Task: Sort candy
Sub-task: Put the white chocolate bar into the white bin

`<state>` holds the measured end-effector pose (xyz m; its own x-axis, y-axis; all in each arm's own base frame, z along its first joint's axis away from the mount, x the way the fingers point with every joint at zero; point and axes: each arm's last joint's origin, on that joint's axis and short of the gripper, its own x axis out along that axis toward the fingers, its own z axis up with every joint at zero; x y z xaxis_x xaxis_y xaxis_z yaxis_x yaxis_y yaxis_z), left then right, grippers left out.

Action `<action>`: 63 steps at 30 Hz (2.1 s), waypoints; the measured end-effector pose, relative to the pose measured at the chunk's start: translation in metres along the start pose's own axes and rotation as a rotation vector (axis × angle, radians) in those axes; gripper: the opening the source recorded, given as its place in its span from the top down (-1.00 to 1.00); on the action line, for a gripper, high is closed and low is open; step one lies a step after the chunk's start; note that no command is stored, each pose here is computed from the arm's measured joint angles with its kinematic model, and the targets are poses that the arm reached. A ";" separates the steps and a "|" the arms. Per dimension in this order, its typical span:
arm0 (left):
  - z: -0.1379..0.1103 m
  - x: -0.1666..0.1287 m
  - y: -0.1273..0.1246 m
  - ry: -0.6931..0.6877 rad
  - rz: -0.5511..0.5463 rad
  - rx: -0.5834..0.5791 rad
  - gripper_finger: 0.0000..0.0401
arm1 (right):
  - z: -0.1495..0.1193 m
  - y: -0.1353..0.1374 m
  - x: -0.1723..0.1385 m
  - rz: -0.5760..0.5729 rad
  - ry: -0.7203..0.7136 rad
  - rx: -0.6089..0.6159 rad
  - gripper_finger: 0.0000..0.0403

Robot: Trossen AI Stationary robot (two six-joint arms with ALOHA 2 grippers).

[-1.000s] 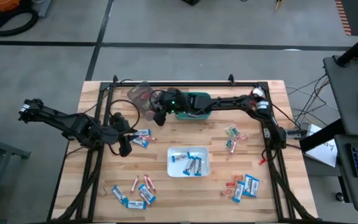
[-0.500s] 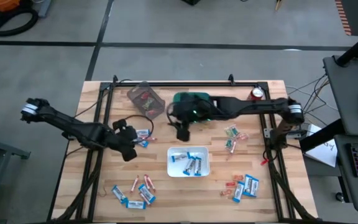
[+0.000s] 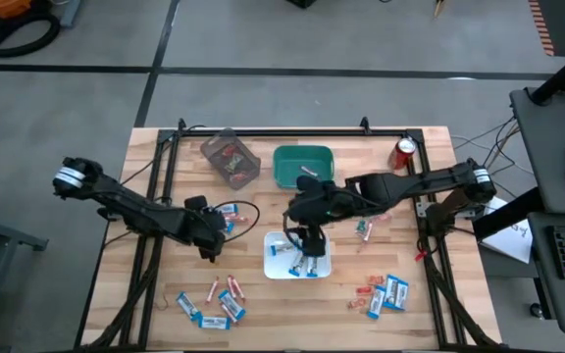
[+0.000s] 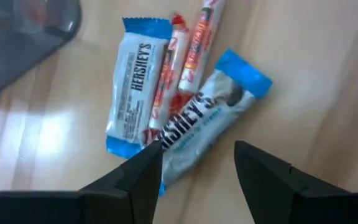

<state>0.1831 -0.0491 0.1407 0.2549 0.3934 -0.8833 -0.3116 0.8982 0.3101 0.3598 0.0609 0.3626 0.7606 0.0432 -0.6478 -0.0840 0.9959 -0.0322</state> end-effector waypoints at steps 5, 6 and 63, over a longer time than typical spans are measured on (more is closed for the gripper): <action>-0.001 0.011 -0.003 -0.001 0.097 0.019 0.12 | -0.007 0.010 -0.002 0.017 0.066 0.025 0.09; -0.001 0.012 -0.004 -0.002 0.110 0.030 0.13 | -0.008 0.012 -0.003 0.017 0.077 0.029 0.09; 0.107 -0.063 -0.075 -0.880 -0.381 0.080 1.00 | -0.055 0.095 -0.002 0.092 0.198 -0.034 0.09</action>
<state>0.2888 -0.1206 0.2109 0.9319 0.0493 -0.3593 -0.0107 0.9940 0.1088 0.3156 0.1510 0.3190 0.6076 0.1145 -0.7859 -0.1716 0.9851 0.0109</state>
